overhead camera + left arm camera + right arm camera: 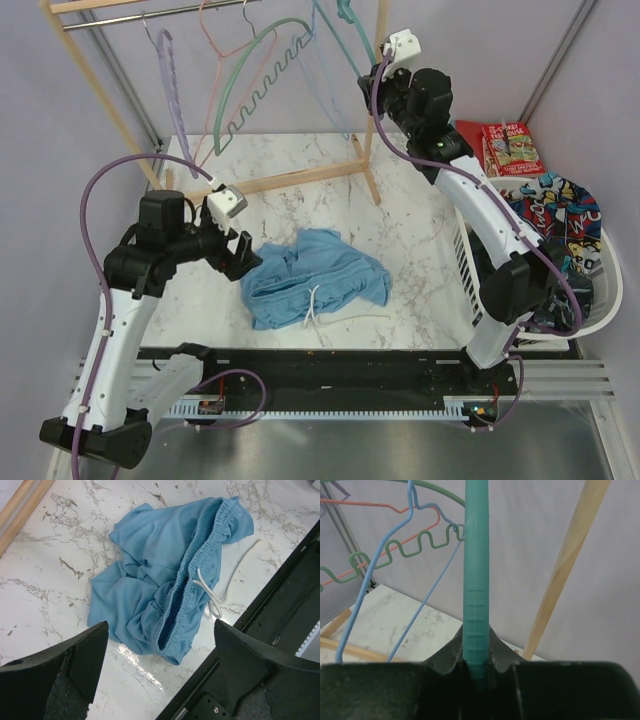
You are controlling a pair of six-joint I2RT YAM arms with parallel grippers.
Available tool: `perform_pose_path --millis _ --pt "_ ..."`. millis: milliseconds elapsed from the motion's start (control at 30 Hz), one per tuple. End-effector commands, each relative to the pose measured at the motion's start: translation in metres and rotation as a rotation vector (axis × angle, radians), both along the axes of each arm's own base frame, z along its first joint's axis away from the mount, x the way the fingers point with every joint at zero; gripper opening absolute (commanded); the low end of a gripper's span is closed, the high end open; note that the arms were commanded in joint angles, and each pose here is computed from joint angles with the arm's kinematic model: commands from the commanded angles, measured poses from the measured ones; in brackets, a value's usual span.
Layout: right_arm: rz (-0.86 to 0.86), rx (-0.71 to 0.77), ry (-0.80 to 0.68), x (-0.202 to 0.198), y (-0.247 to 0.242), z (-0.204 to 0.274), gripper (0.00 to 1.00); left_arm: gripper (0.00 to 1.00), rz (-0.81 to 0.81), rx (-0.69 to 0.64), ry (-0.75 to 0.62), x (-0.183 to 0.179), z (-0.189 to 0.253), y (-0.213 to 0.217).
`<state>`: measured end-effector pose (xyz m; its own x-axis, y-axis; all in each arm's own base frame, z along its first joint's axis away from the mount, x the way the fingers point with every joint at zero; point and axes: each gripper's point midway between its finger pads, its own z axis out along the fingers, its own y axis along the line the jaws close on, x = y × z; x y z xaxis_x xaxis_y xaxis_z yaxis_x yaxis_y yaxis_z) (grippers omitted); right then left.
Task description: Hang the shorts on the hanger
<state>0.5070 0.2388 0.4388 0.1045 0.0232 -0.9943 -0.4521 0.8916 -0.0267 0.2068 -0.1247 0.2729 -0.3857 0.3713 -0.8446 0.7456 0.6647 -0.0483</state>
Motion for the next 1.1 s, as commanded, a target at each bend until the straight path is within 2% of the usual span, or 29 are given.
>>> perform_pose_path --millis 0,167,200,367,433,533,600,633,700,833,967,1067 --pt "-0.004 -0.016 -0.097 -0.022 -0.011 0.035 0.00 0.94 -0.042 -0.008 -0.012 -0.001 0.002 -0.004" --pt "-0.068 -0.103 -0.017 -0.048 -0.038 0.016 0.00 0.94 -0.073 -0.004 0.031 -0.006 -0.005 -0.006" --pt "-0.081 -0.129 0.027 -0.051 -0.042 -0.001 0.00 0.94 -0.077 -0.007 0.029 -0.006 -0.005 -0.007" --pt "-0.162 -0.161 0.089 -0.087 -0.075 -0.014 0.00 0.94 -0.086 -0.018 0.043 -0.009 -0.007 -0.009" --pt "-0.185 -0.196 0.151 -0.098 -0.085 -0.037 0.00 0.94 -0.088 -0.021 0.043 -0.010 -0.007 -0.009" --pt "-0.248 -0.224 0.209 -0.127 -0.110 -0.051 0.00 0.95 -0.098 -0.020 0.045 -0.017 -0.011 -0.009" --pt "-0.264 -0.260 0.304 -0.144 -0.121 -0.081 0.00 1.00 -0.093 -0.016 0.047 -0.019 -0.014 -0.007" --pt "-0.274 -0.253 0.319 -0.157 -0.129 -0.083 0.00 1.00 -0.086 -0.014 0.051 -0.021 -0.016 -0.006" --pt "-0.294 -0.287 0.427 -0.179 -0.141 -0.116 0.00 1.00 -0.077 -0.016 0.046 -0.024 -0.016 -0.005" --pt "-0.315 -0.302 0.491 -0.225 -0.164 -0.138 0.00 1.00 -0.060 -0.025 0.038 -0.031 -0.020 -0.003" --pt "-0.243 -0.329 0.538 -0.262 -0.169 -0.162 0.00 1.00 -0.046 -0.021 -0.019 -0.032 -0.018 0.000" --pt "-0.079 -0.362 0.582 -0.290 -0.155 -0.178 0.00 1.00 -0.044 -0.017 -0.022 -0.032 -0.020 0.001"
